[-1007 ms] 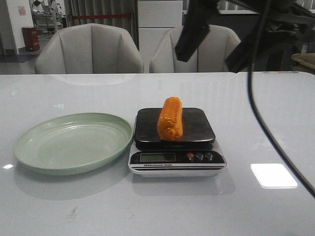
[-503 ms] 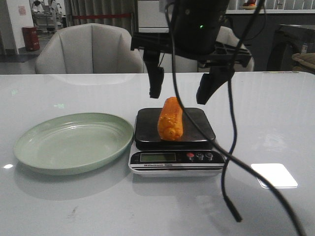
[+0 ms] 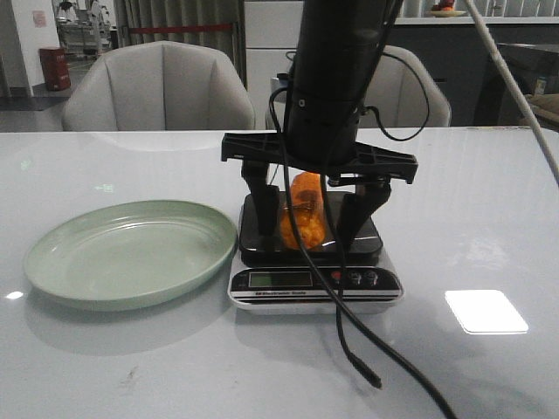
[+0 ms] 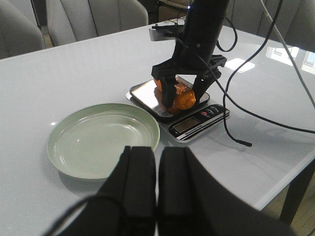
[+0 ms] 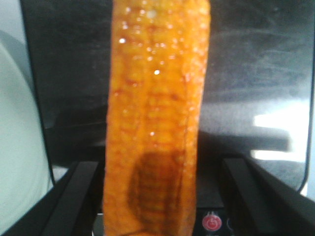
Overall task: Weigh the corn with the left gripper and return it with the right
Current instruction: 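Lower the right gripper over the corn on the scale and grasp it, then carry the corn with the right gripper back onto the green plate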
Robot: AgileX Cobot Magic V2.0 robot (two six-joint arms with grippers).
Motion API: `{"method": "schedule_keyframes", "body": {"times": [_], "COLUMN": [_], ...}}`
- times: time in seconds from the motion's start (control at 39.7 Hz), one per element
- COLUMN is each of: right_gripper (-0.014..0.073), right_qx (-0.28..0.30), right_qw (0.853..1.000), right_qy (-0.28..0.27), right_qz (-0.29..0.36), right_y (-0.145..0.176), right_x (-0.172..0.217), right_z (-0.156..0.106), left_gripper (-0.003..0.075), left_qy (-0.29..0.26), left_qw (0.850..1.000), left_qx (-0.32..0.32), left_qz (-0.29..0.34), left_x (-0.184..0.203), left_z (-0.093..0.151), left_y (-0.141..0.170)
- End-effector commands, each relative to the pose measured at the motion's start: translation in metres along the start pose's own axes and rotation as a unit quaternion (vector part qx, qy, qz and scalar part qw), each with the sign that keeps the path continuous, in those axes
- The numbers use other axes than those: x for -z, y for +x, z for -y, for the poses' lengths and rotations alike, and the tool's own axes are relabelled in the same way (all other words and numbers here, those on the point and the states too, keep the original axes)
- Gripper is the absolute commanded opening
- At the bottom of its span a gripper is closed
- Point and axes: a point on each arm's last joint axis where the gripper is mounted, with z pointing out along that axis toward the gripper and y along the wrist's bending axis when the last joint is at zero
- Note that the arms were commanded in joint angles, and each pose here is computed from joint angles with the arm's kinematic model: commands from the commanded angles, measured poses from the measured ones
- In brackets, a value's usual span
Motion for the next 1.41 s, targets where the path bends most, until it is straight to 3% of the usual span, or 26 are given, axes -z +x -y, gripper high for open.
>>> {"method": "schedule_keyframes", "body": {"times": [0.0,0.23,0.33,0.7,0.83,1.13,1.38], "right_gripper": [0.0538,0.0261,0.0188,0.0181,0.0237,0.0563,0.059], "right_qx": [-0.003,0.013,0.029,0.085,0.081,0.078,0.069], "right_qw": [0.998,0.997,0.994,0.973,0.973,0.972,0.977], "right_qy": [-0.04,-0.058,-0.083,-0.181,-0.193,-0.205,-0.188], "right_qz": [0.039,0.052,0.069,0.113,0.096,0.081,0.079], "right_y": [-0.008,-0.009,-0.005,0.032,0.042,0.053,0.036], "right_x": [0.03,0.049,0.059,0.049,0.032,0.011,0.035], "right_z": [-0.008,-0.026,-0.043,-0.105,-0.116,-0.128,-0.109], "left_gripper": [0.0124,0.0124,0.0124,0.0124,0.0124,0.0124,0.0124], "left_qy": [0.005,0.005,0.005,0.005,0.005,0.005,0.005], "left_qw": [0.999,0.999,0.999,0.999,0.999,0.999,0.999], "left_qx": [0.001,0.001,0.001,0.001,0.001,0.001,0.001], "left_qz": [0.04,0.04,0.04,0.04,0.04,0.04,0.04], "left_x": [0.002,0.002,0.002,0.002,0.002,0.002,0.002], "left_z": [0.0,0.0,0.0,0.0,0.0,0.0,0.0], "left_y": [-0.013,-0.013,-0.013,-0.013,-0.013,-0.013,-0.013]}}
